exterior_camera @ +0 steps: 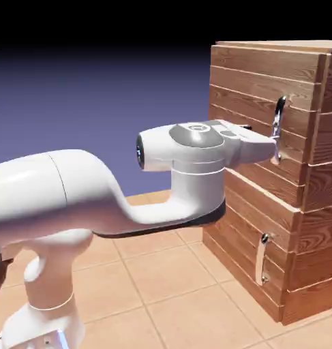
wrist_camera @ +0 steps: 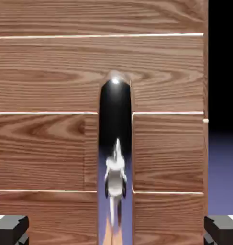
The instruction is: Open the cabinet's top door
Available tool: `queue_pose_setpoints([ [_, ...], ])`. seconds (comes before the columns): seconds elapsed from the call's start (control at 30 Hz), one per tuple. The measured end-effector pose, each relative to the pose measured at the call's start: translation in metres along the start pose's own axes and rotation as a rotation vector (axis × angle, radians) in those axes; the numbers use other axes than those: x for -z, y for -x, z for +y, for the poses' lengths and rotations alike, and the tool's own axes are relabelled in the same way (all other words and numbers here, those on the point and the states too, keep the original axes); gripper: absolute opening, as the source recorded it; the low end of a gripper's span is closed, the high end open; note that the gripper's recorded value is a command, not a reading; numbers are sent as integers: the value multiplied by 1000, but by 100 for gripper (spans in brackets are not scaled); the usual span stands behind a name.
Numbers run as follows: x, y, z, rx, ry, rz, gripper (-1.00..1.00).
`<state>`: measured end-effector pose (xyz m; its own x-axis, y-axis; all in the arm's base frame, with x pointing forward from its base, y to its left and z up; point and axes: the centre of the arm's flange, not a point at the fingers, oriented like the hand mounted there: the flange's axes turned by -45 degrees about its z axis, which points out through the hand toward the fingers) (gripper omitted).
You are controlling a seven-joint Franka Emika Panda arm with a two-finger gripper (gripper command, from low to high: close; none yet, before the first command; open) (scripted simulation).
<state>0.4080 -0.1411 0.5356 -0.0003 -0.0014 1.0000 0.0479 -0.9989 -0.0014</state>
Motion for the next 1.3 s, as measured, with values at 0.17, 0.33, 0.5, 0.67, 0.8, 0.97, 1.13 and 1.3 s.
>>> queue_pose_setpoints([
  [0.17, -11, 0, -4, 1, 23, 0, -100],
  [0.33, 29, 0, -25, 2, 137, 0, -100],
  [0.5, 70, 0, -51, 2, 261, 0, -100],
  [0.67, 106, 0, -82, 2, 380, 0, -100],
  [0.8, 129, 0, -106, 2, 465, 0, -100],
  [0.97, 152, 0, -134, 2, 559, 0, -100],
  [1.13, 170, 1, -162, 2, 643, 0, -100],
  [1.3, 185, 1, -189, 2, 721, 0, -100],
])
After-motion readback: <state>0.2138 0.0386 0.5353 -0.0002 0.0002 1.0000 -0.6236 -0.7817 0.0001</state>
